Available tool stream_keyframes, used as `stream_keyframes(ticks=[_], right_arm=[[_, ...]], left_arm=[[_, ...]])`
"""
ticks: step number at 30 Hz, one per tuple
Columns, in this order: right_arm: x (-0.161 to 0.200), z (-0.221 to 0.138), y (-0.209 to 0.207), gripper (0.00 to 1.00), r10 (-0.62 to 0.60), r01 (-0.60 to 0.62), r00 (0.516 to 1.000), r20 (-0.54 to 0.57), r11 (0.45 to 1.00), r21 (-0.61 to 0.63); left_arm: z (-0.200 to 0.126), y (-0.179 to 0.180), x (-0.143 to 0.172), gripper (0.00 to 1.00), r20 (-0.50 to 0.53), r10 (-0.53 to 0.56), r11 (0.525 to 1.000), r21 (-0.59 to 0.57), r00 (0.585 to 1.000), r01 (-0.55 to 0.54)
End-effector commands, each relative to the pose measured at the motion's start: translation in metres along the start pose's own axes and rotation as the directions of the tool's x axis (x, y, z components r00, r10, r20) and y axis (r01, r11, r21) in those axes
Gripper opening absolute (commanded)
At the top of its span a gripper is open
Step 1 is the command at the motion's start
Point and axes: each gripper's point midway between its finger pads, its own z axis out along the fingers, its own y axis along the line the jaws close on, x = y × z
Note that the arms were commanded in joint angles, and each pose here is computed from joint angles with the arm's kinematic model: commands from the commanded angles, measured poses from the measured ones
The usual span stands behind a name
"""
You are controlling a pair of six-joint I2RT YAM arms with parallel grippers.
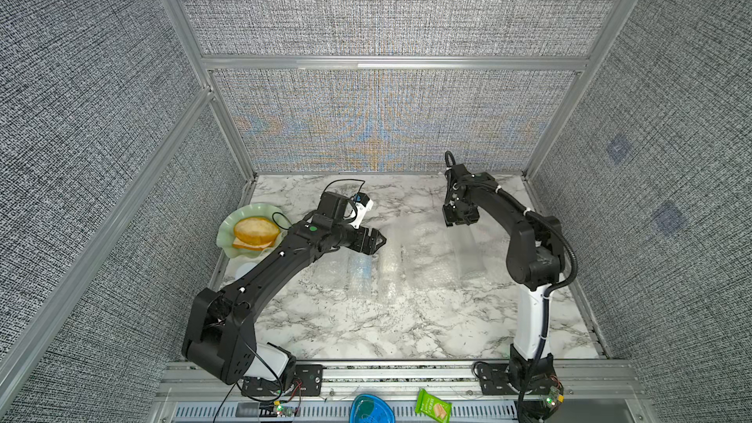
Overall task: Unwrap the vase from the bubble wrap
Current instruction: Pick up the vase from the bubble wrap.
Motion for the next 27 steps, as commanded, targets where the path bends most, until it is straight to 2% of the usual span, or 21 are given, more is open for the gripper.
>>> stream_keyframes(ticks=[1, 13, 21, 27], right_arm=[[-0.004, -0.019, -0.002, 0.49, 0.005, -0.006, 0.999, 0.052, 1.0, 0.016], [0.02, -0.085, 0.001, 0.48, 0.034, -0.046, 0.963, 0.267, 0.998, 0.037], [0.047, -0.114, 0.003, 0.48, 0.07, -0.072, 0.887, 0.456, 0.997, -0.012], [0.069, -0.125, 0.01, 0.48, 0.062, -0.029, 0.83, 0.554, 0.997, -0.069]], left_arm=[[-0.002, -0.001, -0.003, 0.91, 0.016, 0.008, 1.0, 0.004, 1.0, -0.008], [-0.007, -0.001, -0.006, 0.9, 0.036, 0.006, 1.0, 0.005, 0.999, -0.007], [-0.01, -0.002, -0.007, 0.9, 0.047, 0.007, 1.0, 0.004, 0.999, -0.008], [-0.01, -0.002, -0.005, 0.9, 0.046, 0.005, 1.0, 0.005, 0.999, -0.005]])
